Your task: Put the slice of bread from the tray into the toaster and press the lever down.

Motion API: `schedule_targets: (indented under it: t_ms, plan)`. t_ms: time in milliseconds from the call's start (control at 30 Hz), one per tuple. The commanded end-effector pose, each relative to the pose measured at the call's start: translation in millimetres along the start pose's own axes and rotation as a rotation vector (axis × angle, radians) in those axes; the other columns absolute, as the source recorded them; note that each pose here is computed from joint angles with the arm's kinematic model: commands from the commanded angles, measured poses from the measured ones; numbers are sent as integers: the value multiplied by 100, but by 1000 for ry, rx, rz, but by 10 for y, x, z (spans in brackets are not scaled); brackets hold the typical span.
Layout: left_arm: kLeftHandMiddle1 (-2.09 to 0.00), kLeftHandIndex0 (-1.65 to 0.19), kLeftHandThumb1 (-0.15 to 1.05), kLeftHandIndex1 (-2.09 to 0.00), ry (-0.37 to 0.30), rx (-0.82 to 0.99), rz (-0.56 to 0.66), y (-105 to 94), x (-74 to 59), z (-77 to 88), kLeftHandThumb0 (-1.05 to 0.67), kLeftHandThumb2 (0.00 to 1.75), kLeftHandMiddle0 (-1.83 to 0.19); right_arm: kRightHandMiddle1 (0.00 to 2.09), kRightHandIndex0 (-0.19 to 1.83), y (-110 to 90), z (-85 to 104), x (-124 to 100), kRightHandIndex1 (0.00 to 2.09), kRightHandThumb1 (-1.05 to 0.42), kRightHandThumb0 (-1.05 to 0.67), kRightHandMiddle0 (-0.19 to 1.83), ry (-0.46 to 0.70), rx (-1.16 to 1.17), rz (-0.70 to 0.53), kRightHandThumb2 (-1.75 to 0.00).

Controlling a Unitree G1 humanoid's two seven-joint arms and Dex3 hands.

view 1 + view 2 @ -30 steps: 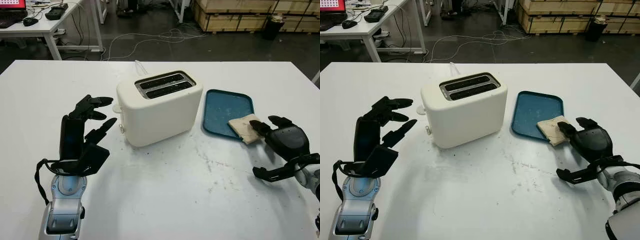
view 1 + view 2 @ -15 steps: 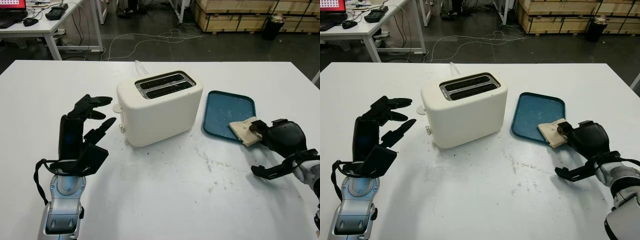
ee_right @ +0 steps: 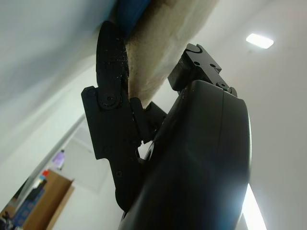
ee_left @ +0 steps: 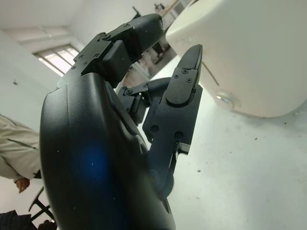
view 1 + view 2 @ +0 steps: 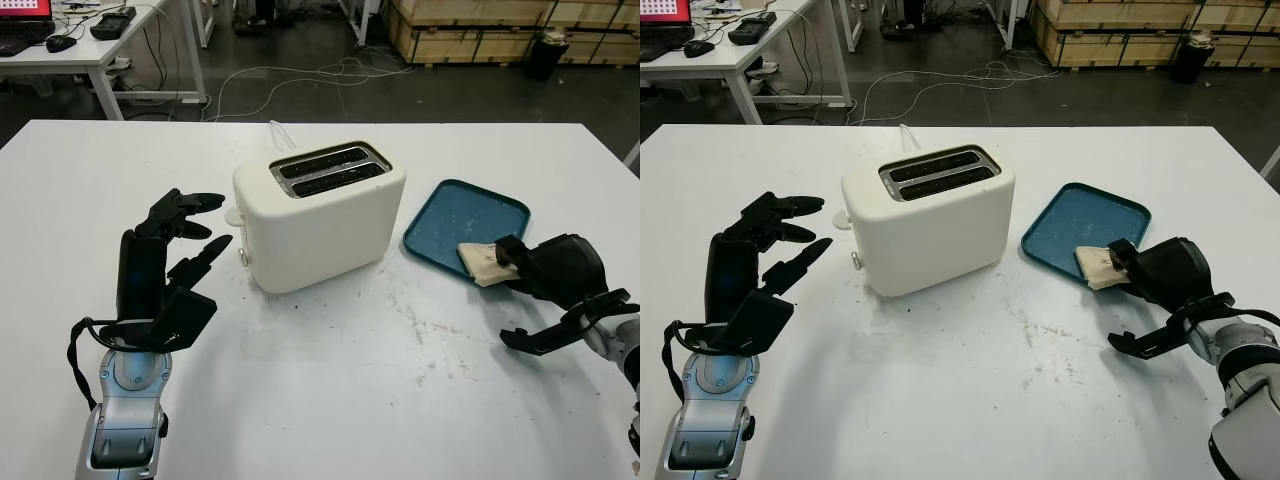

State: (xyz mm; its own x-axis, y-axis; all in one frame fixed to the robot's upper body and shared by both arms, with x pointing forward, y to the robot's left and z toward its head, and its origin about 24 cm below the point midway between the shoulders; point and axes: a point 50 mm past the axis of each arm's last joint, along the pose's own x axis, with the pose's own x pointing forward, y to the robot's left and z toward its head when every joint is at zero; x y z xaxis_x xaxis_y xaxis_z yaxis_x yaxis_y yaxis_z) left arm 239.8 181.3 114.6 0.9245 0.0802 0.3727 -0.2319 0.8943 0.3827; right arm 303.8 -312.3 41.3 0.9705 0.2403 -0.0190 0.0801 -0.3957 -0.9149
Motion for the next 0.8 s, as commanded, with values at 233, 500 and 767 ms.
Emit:
schedule_targets:
  t_ms: [233, 500, 767]
  plan:
    - [-128, -55, 92, -75, -10, -4, 0, 6, -7, 26, -25, 6, -47, 175, 100, -510, -110, 270, 175, -92, -59, 53, -56, 81, -171, -57]
    - [-127, -55, 92, -75, -11, -1, 3, 6, -1, 31, -25, 6, -47, 175, 94, -819, -161, 348, 175, -92, -60, 52, -81, 202, -232, -54]
    - [-127, -55, 92, -75, -13, -16, 8, 4, 10, 35, -24, 5, -47, 175, 96, -855, -181, 390, 175, -92, -62, 59, -92, 275, -81, -56]
